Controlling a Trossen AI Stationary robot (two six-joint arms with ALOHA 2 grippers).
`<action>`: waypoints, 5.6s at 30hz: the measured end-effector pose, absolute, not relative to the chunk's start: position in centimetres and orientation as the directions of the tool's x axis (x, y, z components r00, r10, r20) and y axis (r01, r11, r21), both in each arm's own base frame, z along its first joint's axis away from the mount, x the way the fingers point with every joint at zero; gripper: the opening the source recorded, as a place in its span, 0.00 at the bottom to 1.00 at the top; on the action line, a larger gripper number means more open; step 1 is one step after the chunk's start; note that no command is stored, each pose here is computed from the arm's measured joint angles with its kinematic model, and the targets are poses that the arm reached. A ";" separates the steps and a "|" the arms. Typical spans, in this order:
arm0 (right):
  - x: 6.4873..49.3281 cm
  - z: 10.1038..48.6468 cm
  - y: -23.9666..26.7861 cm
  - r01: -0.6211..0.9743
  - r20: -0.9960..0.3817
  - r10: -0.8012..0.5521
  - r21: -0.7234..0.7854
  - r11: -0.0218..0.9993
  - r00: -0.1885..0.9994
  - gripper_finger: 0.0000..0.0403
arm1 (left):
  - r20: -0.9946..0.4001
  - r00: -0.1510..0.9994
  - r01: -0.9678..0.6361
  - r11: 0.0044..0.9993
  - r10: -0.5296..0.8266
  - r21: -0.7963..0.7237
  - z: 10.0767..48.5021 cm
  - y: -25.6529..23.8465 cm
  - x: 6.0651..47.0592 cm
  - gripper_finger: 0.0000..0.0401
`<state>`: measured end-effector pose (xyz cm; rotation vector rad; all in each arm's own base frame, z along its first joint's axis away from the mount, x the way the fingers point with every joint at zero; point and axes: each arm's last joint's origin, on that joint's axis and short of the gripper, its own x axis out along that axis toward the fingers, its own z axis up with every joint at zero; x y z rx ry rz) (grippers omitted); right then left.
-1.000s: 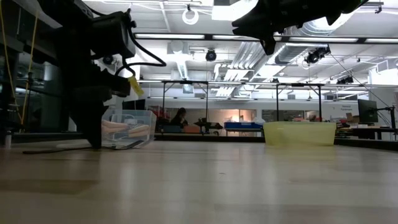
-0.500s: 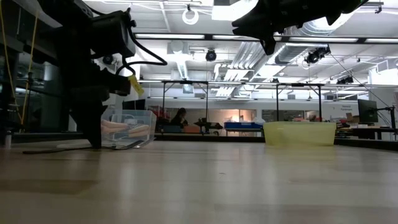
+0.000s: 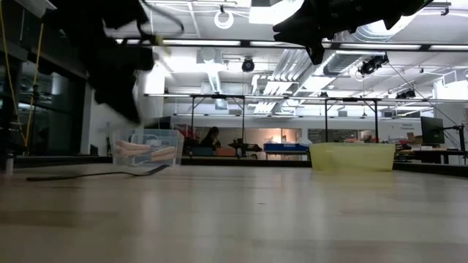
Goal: Sort silverware by color (type)
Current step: Put the white fork into the yellow bin
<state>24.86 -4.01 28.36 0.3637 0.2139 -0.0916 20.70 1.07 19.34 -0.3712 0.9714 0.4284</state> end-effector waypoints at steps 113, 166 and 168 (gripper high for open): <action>27.8 29.7 -2.1 -0.033 0.114 -0.017 0.418 0.908 0.993 0.05 | -0.080 0.994 -0.084 0.974 0.068 -0.211 28.0 2.4 30.3 0.45; 25.8 33.6 -2.6 0.212 -0.231 -0.171 0.166 0.963 0.958 0.05 | -0.029 0.960 -0.277 0.928 0.279 -0.250 27.7 1.3 16.5 0.00; 25.5 34.0 -3.6 0.330 -0.276 -0.282 0.145 0.933 0.919 0.05 | -0.028 0.952 -0.303 0.915 0.306 -0.267 27.7 1.4 16.5 0.00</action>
